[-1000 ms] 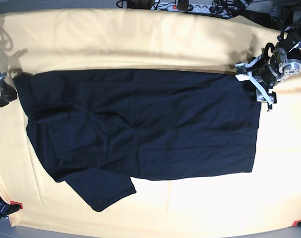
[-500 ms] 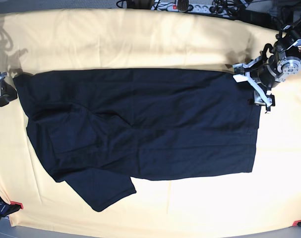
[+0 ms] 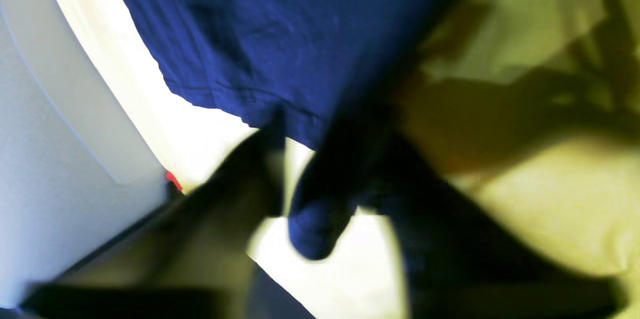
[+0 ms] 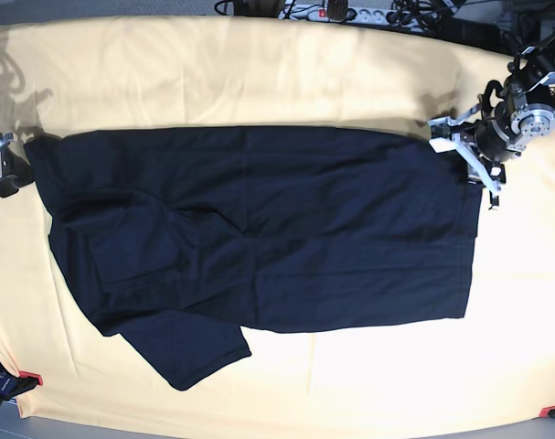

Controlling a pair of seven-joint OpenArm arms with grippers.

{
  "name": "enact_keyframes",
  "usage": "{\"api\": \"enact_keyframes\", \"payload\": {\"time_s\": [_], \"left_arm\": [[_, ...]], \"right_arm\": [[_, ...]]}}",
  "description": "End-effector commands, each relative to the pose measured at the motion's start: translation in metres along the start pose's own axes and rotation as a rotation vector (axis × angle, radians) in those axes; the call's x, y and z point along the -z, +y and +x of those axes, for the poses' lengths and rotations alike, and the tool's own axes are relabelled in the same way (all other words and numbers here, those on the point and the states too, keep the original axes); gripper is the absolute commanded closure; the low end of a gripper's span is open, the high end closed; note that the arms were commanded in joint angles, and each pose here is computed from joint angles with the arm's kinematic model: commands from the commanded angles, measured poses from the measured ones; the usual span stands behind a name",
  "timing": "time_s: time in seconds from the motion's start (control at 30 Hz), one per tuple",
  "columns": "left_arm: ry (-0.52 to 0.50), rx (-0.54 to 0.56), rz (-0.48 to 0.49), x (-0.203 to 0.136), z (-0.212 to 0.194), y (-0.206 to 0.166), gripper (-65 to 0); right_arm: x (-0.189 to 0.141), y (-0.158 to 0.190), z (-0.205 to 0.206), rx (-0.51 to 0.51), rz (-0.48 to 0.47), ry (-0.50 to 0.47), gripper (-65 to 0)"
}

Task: Fold the T-shirt properly
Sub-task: 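Grasp the folded shirt's edge with both grippers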

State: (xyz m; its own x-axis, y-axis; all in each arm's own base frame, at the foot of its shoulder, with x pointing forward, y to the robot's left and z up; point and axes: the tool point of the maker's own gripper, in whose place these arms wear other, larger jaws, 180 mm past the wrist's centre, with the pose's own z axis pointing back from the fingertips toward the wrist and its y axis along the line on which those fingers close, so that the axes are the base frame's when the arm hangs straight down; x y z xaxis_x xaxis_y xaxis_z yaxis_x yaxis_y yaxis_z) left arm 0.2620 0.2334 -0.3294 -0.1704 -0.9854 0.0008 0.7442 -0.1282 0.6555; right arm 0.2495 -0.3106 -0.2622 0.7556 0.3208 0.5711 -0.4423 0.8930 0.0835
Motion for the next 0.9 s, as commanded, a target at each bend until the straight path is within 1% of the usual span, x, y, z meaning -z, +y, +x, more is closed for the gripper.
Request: {"api": "enact_keyframes", "payload": {"time_s": [0.0, 0.07, 0.1, 0.23, 0.33, 0.4, 0.47, 0.5, 0.53, 0.6, 0.63, 0.67, 0.73, 0.87], "left_arm": [[0.02, 0.021, 0.073, -0.005, -0.007, 0.02, 0.0], [0.032, 0.013, 0.121, -0.005, -0.009, 0.029, 0.0], [0.036, 0.011, 0.135, -0.006, -0.01, 0.032, 0.0], [0.045, 0.011, 0.138, -0.006, -0.011, 0.032, 0.0], [0.038, -0.007, 0.129, -0.006, -0.01, 0.03, 0.0], [0.033, -0.023, 0.118, -0.005, -0.009, 0.028, 0.0], [0.037, -0.029, 0.113, -0.005, -0.01, 0.026, 0.0], [0.038, -0.028, 0.113, -0.005, -0.01, 0.026, 0.0], [0.038, -0.028, 0.114, -0.005, -0.01, 0.026, 0.0], [0.038, -0.028, 0.114, -0.005, -0.01, 0.026, 0.0], [0.038, -0.028, 0.114, -0.005, -0.01, 0.026, 0.0], [0.038, -0.028, 0.114, -0.005, -0.01, 0.026, 0.0], [0.038, -0.028, 0.113, -0.005, -0.01, 0.026, 0.0], [0.035, -0.028, 0.114, -0.005, -0.01, 0.026, 0.0]], "right_arm": [[-0.008, -0.002, 0.011, -0.047, -0.01, -0.03, -24.2], [-0.002, 0.004, 0.004, -0.081, 0.014, -0.02, -24.2], [0.001, 0.007, -0.003, -0.076, 0.027, -0.005, -24.2], [0.018, 0.028, -0.035, -0.051, 0.099, 0.08, -24.2], [0.027, 0.04, -0.05, -0.055, 0.138, 0.134, -24.2], [0.031, 0.038, -0.054, -0.067, 0.117, 0.153, -24.2], [0.035, 0.029, -0.052, -0.084, 0.062, 0.141, -24.3], [0.036, 0.024, -0.05, -0.097, 0.031, 0.134, -26.3], [0.037, 0.018, -0.049, -0.112, -0.002, 0.13, -31.6], [0.039, 0.007, -0.047, -0.15, -0.072, 0.12, -45.9], [0.04, 0.001, -0.045, -0.171, -0.104, 0.114, -51.3], [0.04, -0.003, -0.044, -0.192, -0.134, 0.113, -53.1], [0.042, -0.007, -0.044, -0.221, -0.158, 0.118, -52.7], [0.056, 0.01, -0.055, -0.264, -0.101, 0.173, -52.5]]}}
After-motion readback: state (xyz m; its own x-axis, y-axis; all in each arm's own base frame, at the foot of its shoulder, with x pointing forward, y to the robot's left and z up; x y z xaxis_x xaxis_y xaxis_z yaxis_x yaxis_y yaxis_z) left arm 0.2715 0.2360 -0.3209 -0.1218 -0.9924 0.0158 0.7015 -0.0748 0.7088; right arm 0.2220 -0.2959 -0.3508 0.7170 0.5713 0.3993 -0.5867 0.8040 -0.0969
